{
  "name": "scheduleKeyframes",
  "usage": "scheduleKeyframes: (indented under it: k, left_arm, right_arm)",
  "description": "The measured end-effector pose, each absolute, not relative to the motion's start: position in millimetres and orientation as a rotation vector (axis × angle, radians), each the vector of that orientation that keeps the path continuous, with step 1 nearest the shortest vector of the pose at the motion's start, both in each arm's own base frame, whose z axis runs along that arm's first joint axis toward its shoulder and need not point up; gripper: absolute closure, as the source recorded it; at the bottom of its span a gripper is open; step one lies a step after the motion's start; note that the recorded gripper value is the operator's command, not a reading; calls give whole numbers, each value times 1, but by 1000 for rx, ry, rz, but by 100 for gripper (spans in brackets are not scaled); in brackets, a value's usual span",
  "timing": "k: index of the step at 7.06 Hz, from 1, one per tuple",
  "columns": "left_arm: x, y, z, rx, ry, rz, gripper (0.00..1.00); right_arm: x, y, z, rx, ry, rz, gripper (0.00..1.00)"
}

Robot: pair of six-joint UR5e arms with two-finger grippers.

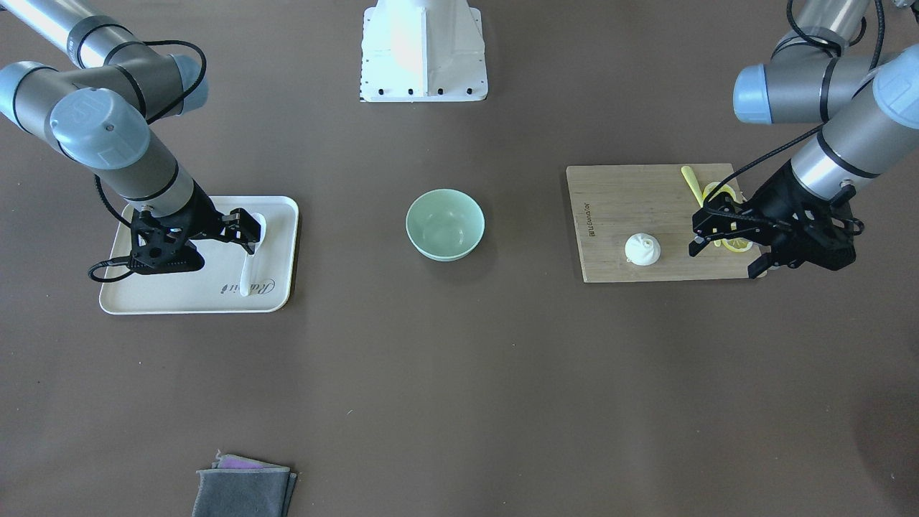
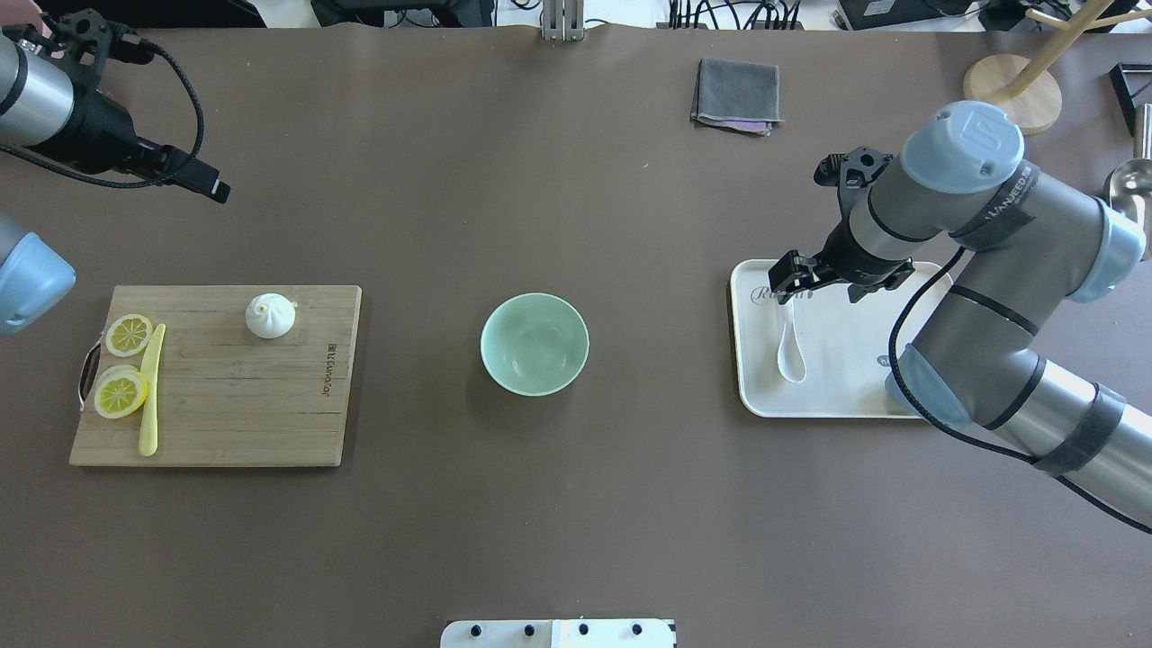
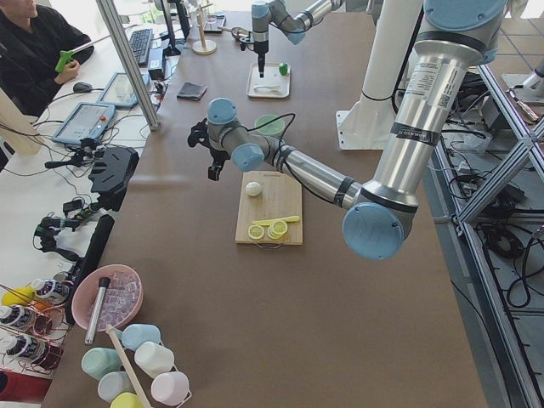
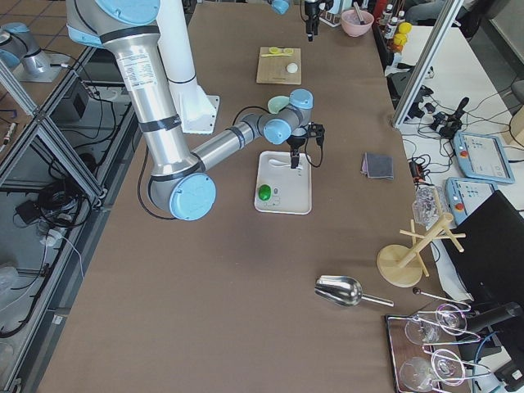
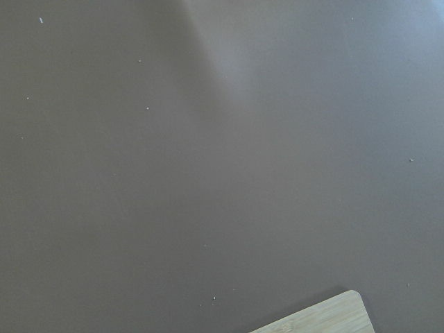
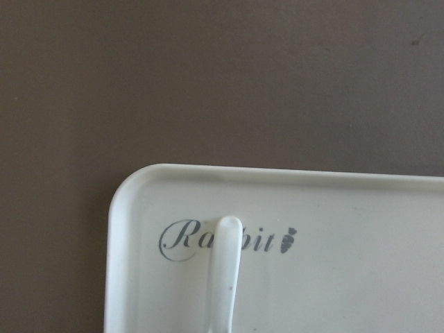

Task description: Put spoon and bun in bowl

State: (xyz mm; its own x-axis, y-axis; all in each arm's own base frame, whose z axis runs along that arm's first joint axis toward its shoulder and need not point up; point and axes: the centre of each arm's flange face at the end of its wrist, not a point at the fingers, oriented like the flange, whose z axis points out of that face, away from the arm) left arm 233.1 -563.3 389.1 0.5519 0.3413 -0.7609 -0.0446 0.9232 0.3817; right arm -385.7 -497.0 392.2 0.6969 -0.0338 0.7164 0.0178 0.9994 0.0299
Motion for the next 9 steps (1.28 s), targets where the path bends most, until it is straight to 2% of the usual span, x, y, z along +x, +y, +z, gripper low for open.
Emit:
scheduleKeyframes:
  k: [5,6,7,8,9]
  left_arm:
    - [238,-564,388,336,965,241,2]
    - [240,-564,388,336,966,243,2]
    - [240,-564,387,336,966,244,2]
    - [240,-564,387,336,967,245,2]
    - [240,-564,387,337,967,247,2]
  right_arm:
    - [-413,-489,407,10,-767,-56,10]
    - [-416,-490,412,14,-769,-59,17]
    - [-418,-491,417,17,-772,-59,33]
    - [-420,-492,419,18,-773,-59,44]
    - [-420,-492,420,17,-774,-59,47]
